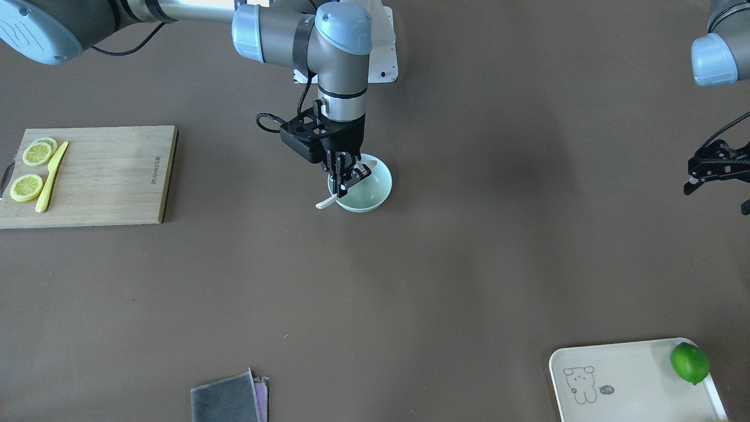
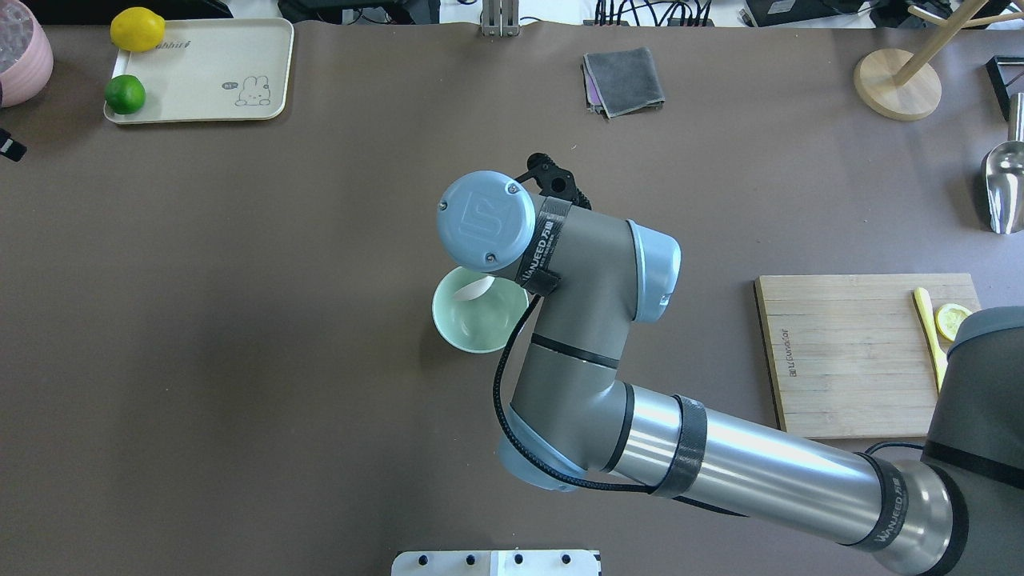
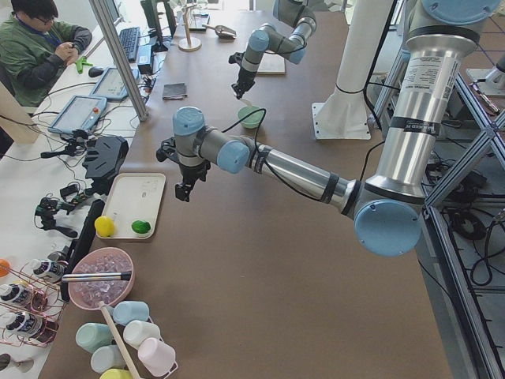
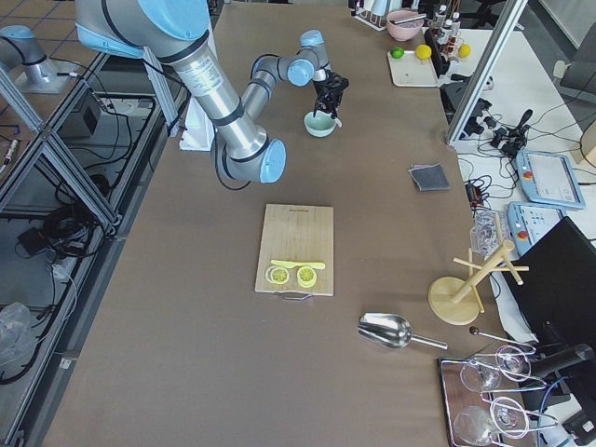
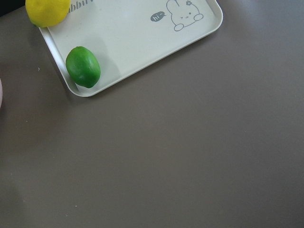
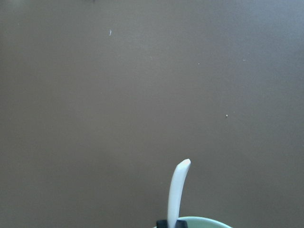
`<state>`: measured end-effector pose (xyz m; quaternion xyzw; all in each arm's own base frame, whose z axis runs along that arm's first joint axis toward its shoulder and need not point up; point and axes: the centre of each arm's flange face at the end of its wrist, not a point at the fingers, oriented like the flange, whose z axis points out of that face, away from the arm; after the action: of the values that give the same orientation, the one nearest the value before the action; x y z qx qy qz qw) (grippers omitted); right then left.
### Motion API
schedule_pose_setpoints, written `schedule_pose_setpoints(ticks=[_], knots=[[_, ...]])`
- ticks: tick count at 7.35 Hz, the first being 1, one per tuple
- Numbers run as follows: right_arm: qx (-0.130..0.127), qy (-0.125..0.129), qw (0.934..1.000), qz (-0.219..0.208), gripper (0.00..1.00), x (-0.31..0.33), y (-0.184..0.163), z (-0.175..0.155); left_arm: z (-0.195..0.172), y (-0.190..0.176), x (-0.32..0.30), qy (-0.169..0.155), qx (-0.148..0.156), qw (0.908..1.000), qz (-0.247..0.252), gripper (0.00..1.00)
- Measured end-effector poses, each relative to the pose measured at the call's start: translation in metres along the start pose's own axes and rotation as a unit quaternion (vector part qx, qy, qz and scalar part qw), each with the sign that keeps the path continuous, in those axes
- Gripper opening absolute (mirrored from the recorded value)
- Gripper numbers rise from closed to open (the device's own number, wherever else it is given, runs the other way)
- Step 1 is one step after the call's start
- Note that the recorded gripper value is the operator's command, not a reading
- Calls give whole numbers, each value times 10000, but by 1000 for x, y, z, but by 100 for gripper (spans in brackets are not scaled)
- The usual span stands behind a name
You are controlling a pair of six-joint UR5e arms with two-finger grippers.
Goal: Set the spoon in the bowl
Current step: 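Lower the spoon into the bowl and open the right gripper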
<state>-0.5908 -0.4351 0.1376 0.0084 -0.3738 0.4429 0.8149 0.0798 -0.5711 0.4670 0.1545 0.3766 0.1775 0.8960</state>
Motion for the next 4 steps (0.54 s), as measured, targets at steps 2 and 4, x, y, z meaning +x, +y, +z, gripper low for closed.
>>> schedule_pose_setpoints(ticks=[2,4], knots=[[95,64,9999,-58,100,8,12,3,1,0,-1,1,-9,10000,-5,99],[186,117,9995,-222,100,10,12,0,2,0,-1,1,-14,10000,-10,99]])
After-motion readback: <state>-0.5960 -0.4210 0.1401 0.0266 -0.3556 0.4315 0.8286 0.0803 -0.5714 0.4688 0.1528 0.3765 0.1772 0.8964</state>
